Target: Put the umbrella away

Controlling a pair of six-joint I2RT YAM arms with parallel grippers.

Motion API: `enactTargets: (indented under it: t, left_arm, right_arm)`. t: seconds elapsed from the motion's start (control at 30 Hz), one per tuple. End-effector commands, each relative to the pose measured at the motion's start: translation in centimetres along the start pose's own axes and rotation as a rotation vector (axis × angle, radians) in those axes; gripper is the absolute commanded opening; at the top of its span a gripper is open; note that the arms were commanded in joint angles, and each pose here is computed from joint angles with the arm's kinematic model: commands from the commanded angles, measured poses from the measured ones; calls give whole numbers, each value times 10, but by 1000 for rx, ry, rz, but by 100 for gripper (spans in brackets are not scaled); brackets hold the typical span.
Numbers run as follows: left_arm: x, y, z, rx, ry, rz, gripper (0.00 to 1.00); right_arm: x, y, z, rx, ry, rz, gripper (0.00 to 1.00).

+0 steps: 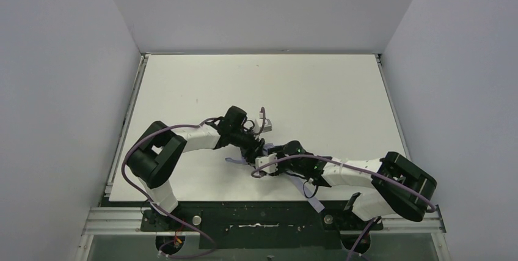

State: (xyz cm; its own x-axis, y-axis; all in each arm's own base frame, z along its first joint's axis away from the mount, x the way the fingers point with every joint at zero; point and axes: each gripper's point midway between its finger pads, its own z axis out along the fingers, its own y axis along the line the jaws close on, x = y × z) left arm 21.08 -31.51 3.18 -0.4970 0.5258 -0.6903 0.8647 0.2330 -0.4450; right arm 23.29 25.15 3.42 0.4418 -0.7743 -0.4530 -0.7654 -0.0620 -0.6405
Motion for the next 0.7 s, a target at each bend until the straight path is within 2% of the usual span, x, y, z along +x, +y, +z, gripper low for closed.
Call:
enactTargets:
  t: [0.0,0.07,0.2,0.27,0.33,0.47,0.57,0.67]
  left_arm:
    - [0,-2,2,8,39,26,38]
    - [3,2,2,-14,53,31,26]
    - [4,7,-1,-50,69,49,13]
    - [4,10,-2,-62,79,52,1]
    - [4,11,-2,-69,90,52,0]
    - [5,16,-3,-98,98,46,0]
    - [4,18,-4,-120,99,48,0]
    - [3,22,-4,-151,101,35,0]
  right_arm:
    - [-20,-27,-10,101,-63,27,36]
    - [-22,-29,-15,89,-60,31,46]
    - [-30,-41,-35,118,-71,90,62]
    - [-38,-51,-52,162,-98,177,69]
    - [-46,-59,-69,208,-132,301,73]
    - [-46,-69,-106,315,-158,666,74]
    - [-34,-66,-130,379,-106,965,72]
    - [-15,-54,-144,454,-18,1242,65]
